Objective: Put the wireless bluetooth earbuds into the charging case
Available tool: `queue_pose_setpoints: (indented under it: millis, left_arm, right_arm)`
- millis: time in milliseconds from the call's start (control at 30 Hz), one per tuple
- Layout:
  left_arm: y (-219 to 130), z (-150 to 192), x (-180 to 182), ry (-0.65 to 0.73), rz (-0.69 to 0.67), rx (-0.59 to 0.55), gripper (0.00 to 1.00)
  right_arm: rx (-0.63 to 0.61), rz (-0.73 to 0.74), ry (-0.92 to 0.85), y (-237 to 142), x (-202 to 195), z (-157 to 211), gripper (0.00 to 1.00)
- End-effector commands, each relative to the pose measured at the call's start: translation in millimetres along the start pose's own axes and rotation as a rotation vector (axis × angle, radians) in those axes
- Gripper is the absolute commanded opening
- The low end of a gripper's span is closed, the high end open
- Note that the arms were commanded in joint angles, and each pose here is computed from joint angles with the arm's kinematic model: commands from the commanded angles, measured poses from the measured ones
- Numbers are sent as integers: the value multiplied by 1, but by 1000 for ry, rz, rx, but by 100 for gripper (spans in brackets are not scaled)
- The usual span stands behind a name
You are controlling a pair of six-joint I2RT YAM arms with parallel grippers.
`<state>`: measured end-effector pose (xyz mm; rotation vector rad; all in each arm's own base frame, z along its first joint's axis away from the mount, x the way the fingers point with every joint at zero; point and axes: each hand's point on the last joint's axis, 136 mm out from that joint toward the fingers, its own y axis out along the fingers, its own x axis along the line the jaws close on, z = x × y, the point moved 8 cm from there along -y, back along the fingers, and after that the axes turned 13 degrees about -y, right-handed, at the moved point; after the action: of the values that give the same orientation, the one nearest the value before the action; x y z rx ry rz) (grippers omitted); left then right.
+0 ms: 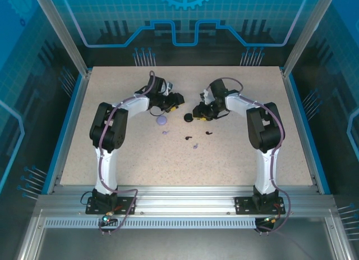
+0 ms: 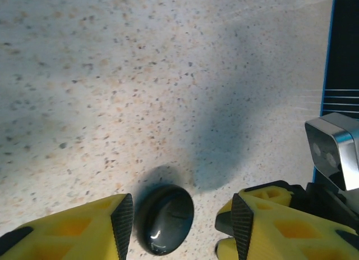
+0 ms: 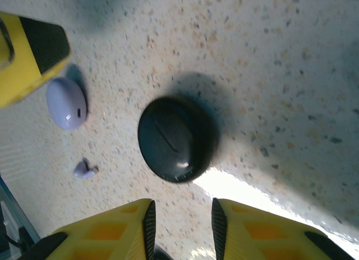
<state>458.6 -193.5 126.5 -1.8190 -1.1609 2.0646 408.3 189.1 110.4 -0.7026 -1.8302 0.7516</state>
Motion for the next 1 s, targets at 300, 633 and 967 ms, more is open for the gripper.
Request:
queue_pose_setpoints:
  millis: [300, 633, 967]
  left_arm:
    - [27, 15, 22, -24, -42, 122, 53]
    - [33, 23, 24, -27, -48, 152, 52]
    - [36, 31, 31, -64, -51, 183, 50]
  right_arm:
    - [-16, -21, 39, 11, 5, -9, 32]
    - [2, -33, 51, 21, 3, -8, 30]
    - [21, -15, 69, 31, -3, -3, 26]
